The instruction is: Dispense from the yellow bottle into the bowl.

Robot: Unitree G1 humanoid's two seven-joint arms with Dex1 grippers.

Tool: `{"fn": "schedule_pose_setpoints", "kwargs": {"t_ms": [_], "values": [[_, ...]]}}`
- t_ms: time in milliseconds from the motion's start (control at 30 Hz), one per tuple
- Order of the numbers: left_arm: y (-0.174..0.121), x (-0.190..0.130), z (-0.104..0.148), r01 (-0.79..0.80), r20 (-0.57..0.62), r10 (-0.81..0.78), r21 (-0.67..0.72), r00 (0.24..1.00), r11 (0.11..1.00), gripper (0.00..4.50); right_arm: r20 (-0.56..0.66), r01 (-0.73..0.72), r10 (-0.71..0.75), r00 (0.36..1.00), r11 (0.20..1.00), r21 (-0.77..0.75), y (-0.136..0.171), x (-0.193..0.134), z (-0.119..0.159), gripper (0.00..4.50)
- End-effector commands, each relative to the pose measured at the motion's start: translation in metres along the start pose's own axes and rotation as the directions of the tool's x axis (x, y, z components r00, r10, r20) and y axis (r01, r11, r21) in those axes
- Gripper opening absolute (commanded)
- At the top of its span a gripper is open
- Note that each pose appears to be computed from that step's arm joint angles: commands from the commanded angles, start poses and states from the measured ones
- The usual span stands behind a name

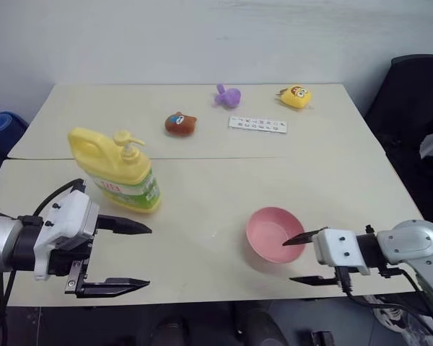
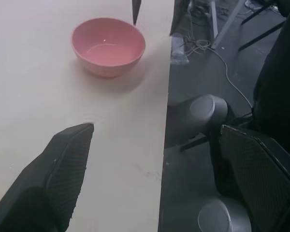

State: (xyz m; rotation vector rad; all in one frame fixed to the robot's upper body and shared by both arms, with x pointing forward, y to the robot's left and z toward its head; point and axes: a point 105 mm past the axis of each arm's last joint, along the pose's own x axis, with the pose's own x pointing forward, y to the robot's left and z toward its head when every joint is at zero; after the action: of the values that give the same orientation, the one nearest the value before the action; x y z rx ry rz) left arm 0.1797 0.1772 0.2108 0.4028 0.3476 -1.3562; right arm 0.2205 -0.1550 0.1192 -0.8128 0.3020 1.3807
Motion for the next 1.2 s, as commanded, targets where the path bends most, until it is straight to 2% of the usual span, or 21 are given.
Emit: {"fn": "schedule_pose_setpoints", "kwargs": {"t_ms": [33, 133, 333, 433, 633, 900, 1000, 1200], "values": [[0.001, 0.001, 0.005, 0.01, 0.004, -0.01, 0.004, 1.0, 1.0, 4.5, -0.011, 0.013, -0.013, 1.0, 1.0, -0.011, 0.001, 0.008, -0.002, 2.56], [0.002, 0.002, 0.006, 0.009, 0.003, -0.009, 0.006, 1.0, 1.0, 4.5, -0.063, 0.019, -0.019, 0.998, 1.0, -0.014, 0.002, 0.014, -0.015, 2.56], [0.001, 0.005, 0.011, 0.01, 0.015, -0.01, 0.001, 1.0, 1.0, 4.5, -0.068, 0.092, -0.089, 0.994, 0.995, 0.04, -0.004, 0.026, -0.027, 2.56], [0.002, 0.007, 0.012, 0.008, 0.019, -0.008, 0.003, 1.0, 1.0, 4.5, -0.071, 0.105, -0.102, 0.992, 0.994, 0.044, -0.006, 0.032, -0.031, 1.97], [0.005, 0.008, 0.015, 0.002, 0.026, -0.002, 0.012, 1.0, 1.0, 4.5, -0.095, 0.1, -0.095, 0.991, 0.994, 0.054, -0.008, 0.04, -0.039, 0.02], [0.011, 0.007, 0.019, -0.033, 0.045, 0.032, 0.02, 0.998, 0.999, 4.5, -0.068, 0.125, -0.122, 0.99, 0.992, 0.035, -0.022, 0.043, -0.03, 0.02], [0.021, 0.0, 0.025, -0.093, 0.084, 0.091, 0.019, 0.992, 0.995, 4.5, -0.058, 0.094, -0.096, 0.994, 0.995, -0.042, -0.036, 0.033, -0.014, 0.02], [0.05, -0.035, 0.055, -0.27, 0.243, 0.264, -0.01, 0.933, 0.963, 4.5, 0.008, 0.019, -0.018, 1.0, 0.989, -0.149, -0.086, 0.023, 0.043, 0.02]]}}
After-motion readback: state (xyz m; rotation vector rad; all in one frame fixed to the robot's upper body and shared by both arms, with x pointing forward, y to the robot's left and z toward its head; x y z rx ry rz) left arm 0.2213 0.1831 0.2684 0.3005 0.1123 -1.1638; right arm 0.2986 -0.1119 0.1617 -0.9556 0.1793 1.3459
